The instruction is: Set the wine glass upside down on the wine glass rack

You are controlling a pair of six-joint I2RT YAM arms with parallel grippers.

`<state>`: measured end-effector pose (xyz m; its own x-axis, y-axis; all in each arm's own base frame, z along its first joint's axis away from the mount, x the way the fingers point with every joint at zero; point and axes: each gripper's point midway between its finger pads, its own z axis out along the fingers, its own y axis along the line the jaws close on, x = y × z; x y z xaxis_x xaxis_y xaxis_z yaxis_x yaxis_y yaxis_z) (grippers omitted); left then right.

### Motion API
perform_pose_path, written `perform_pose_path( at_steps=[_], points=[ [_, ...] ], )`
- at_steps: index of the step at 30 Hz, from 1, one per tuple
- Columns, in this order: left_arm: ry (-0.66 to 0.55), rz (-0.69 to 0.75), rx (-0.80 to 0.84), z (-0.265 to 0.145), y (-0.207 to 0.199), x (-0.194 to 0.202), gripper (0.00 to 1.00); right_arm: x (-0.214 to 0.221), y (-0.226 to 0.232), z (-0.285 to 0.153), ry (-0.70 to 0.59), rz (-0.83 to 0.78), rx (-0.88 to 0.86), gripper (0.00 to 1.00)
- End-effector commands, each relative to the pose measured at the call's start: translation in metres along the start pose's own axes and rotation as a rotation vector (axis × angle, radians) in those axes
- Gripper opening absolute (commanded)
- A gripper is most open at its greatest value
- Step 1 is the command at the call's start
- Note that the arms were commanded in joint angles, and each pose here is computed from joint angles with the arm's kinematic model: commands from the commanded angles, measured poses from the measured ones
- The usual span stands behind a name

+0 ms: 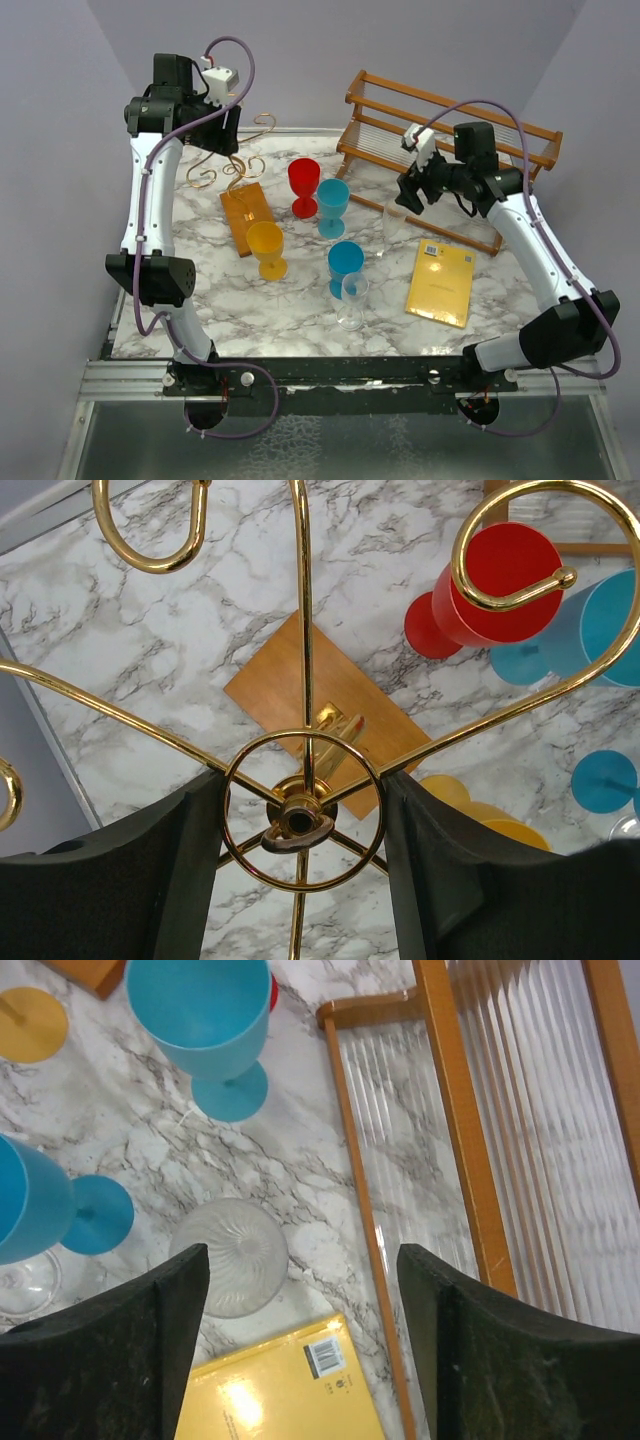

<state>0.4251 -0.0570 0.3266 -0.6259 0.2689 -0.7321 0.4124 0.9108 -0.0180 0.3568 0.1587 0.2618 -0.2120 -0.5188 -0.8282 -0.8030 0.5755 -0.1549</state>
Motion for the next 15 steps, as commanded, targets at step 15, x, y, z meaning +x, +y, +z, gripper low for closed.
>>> perform_pose_path(
  at_steps=[15],
  points=[
    [-0.194, 0.034, 0.019, -0.005, -0.014, -0.034, 0.59, 0.032, 0.005, 0.021, 0.229, 0.040, 0.020, 0.43]
  ],
)
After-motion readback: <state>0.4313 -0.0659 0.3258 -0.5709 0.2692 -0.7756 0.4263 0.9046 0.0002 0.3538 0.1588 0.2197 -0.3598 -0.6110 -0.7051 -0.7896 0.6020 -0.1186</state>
